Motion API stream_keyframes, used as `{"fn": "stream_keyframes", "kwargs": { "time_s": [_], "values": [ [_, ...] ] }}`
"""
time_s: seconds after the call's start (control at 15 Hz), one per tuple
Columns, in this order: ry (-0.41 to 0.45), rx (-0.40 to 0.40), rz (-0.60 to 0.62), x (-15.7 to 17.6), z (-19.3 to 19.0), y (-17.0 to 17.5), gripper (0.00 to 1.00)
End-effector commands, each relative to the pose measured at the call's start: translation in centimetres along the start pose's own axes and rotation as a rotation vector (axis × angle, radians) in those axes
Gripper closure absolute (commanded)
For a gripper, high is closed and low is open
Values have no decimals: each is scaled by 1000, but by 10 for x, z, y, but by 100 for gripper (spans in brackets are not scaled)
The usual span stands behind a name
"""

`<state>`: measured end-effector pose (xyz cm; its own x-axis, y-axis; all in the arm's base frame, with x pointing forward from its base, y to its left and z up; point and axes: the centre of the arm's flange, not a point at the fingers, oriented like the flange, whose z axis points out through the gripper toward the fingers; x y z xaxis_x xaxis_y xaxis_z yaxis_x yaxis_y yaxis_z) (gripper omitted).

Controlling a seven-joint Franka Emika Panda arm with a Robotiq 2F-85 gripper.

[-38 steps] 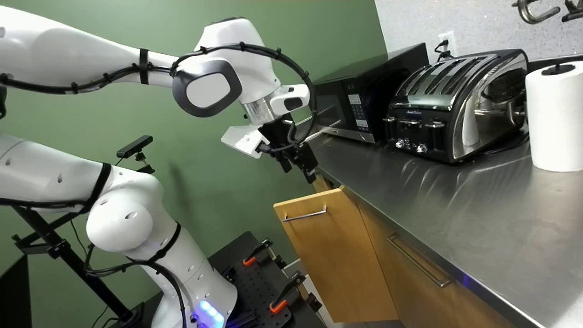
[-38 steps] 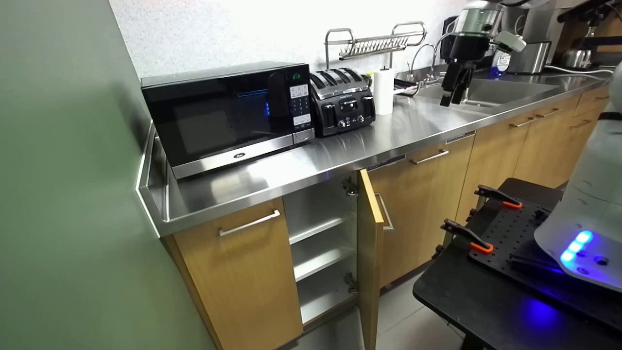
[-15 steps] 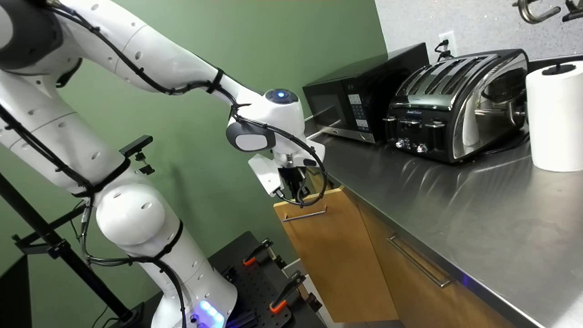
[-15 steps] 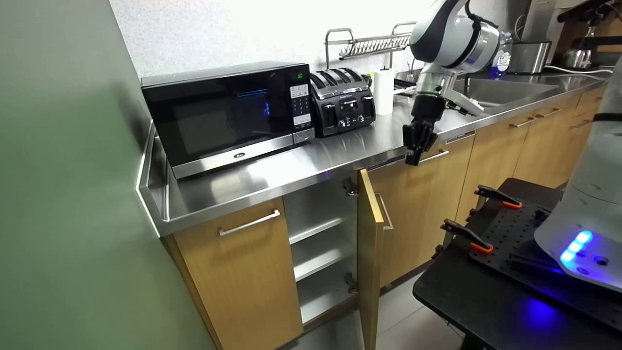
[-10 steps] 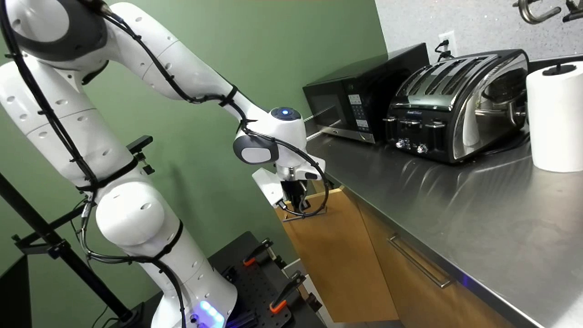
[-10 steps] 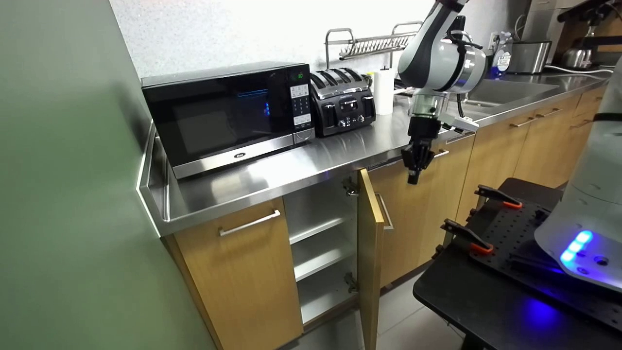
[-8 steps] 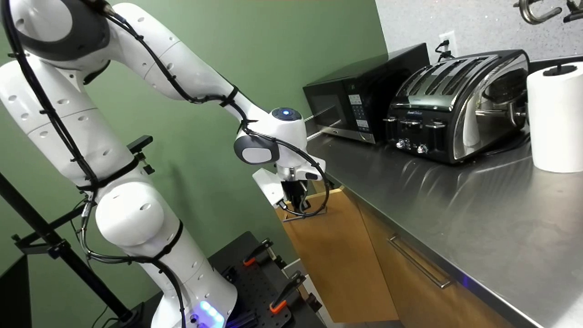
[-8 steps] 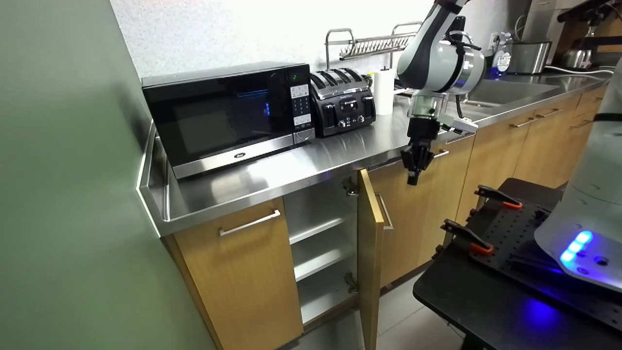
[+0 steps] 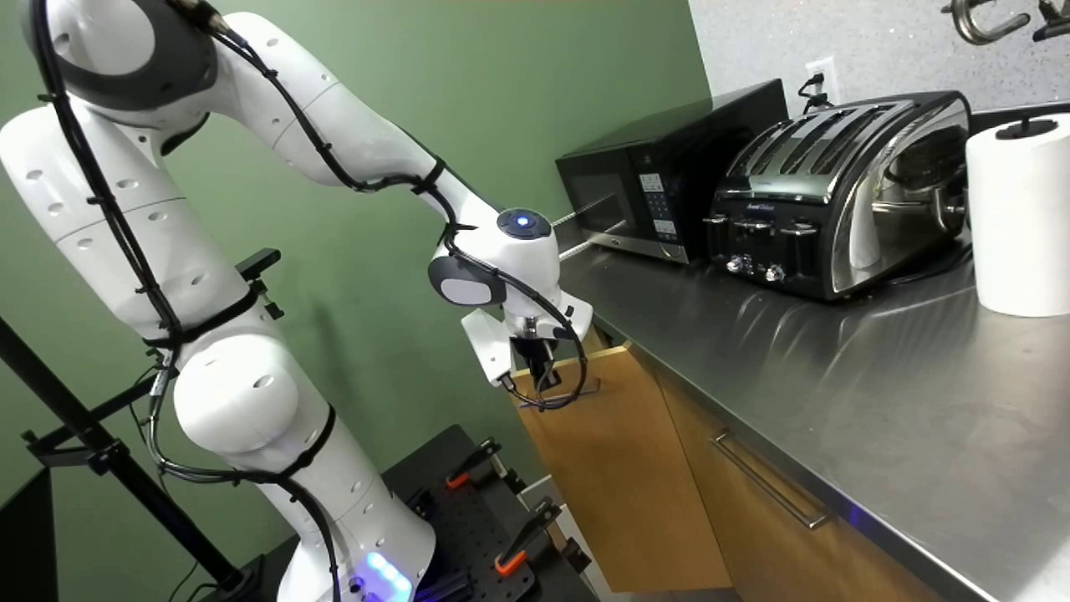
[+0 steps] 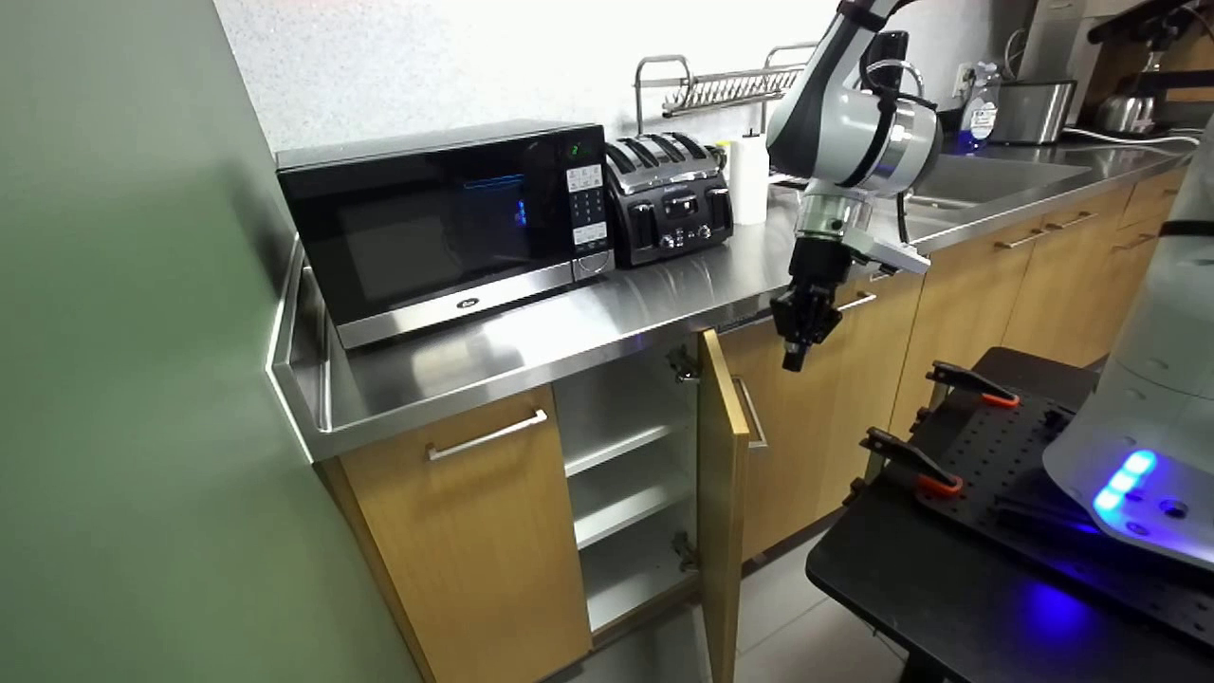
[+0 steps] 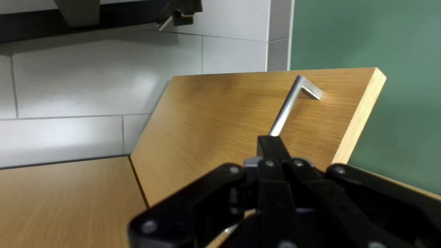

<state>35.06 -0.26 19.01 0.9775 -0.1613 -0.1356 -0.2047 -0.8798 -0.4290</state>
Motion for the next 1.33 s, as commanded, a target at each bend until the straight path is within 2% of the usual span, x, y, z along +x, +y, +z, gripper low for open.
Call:
{"fn": "stream_keyframes", "kwargs": {
  "time_s": [0.0, 0.4, 0.73, 1.27],
  "values": [
    [13, 89, 65, -3, 34, -3, 100],
    [102, 265, 159, -17, 75, -9, 100],
    [173, 368, 175, -23, 108, -21, 100],
    [249, 506, 150, 3, 162, -55, 100]
  ]
}}
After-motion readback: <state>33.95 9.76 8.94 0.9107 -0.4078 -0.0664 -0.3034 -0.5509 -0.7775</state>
